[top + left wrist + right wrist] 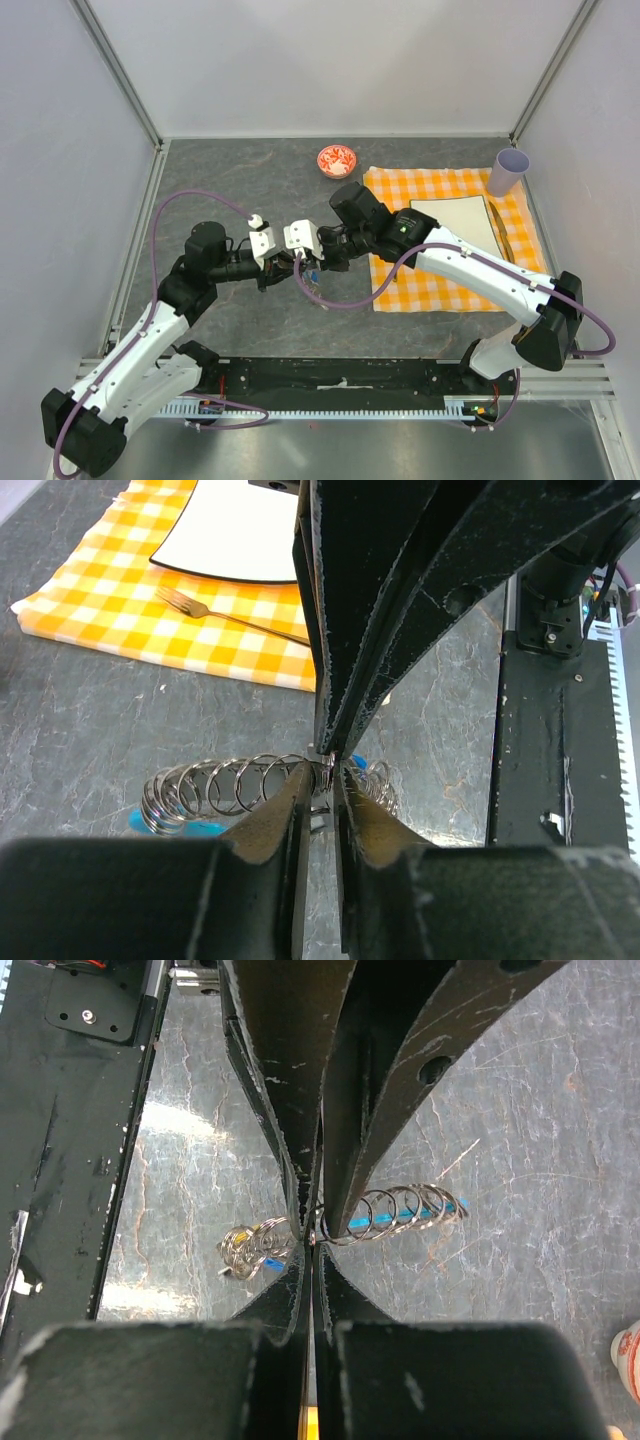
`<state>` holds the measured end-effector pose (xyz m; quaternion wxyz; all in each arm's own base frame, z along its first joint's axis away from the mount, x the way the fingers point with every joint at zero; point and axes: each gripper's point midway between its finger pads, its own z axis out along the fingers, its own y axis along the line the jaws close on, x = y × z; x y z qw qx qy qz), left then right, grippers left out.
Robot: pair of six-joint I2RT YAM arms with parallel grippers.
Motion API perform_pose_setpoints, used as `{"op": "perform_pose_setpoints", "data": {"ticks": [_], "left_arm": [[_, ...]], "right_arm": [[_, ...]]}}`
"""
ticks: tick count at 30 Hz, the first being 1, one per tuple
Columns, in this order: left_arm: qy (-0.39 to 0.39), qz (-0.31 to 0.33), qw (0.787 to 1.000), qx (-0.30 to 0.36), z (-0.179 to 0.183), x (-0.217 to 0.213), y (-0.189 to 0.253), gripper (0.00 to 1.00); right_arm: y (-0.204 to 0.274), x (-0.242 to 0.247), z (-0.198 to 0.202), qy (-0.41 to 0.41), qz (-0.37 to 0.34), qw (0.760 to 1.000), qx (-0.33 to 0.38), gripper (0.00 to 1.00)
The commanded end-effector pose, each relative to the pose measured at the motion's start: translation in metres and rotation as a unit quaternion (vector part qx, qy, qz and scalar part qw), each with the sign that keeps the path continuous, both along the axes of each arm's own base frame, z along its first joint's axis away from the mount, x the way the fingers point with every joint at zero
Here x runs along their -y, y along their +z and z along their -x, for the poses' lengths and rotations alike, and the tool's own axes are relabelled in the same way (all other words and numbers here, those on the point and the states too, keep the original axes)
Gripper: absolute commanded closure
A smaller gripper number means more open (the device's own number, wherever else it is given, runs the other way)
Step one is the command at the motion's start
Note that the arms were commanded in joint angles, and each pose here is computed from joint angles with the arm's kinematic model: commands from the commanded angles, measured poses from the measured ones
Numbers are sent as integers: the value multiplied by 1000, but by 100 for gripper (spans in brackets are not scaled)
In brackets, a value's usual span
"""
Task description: Put the keys on the keyring
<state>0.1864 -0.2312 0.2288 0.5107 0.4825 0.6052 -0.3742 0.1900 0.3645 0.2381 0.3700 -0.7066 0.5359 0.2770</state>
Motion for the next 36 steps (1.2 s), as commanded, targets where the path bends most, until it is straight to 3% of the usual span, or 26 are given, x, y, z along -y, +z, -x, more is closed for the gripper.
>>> {"op": "perform_pose_setpoints", "data": {"ticks": [1,3,8,12,14,18,21,31,36], "left_arm": [[-15,18,999,30,0,4,26,78],[-17,19,999,29,0,4,26,79],[-28,20,999,20,3,6,25,96],[-23,23,999,21,1,7,28,98],[-6,35,999,37,-2,4,33,98],[23,75,994,76,-3,-1,50,98],[51,92,991,87,-7,-6,56,98],[51,124,986,95,-5,-5,65,98],[53,133,985,102,-5,-5,70,98]], "right_arm": [[24,-8,7,27,-45,998,18,100],[25,-8,8,30,-46,998,19,100],[27,-10,9,34,-50,998,16,100],[25,-12,9,31,-52,998,10,100],[27,-11,5,16,-60,998,15,86],[41,-2,-4,-39,-101,994,19,77],[57,8,-14,-84,-149,984,40,64],[64,14,-8,-112,-218,970,13,64],[57,8,-9,-109,-214,971,-1,66]]}}
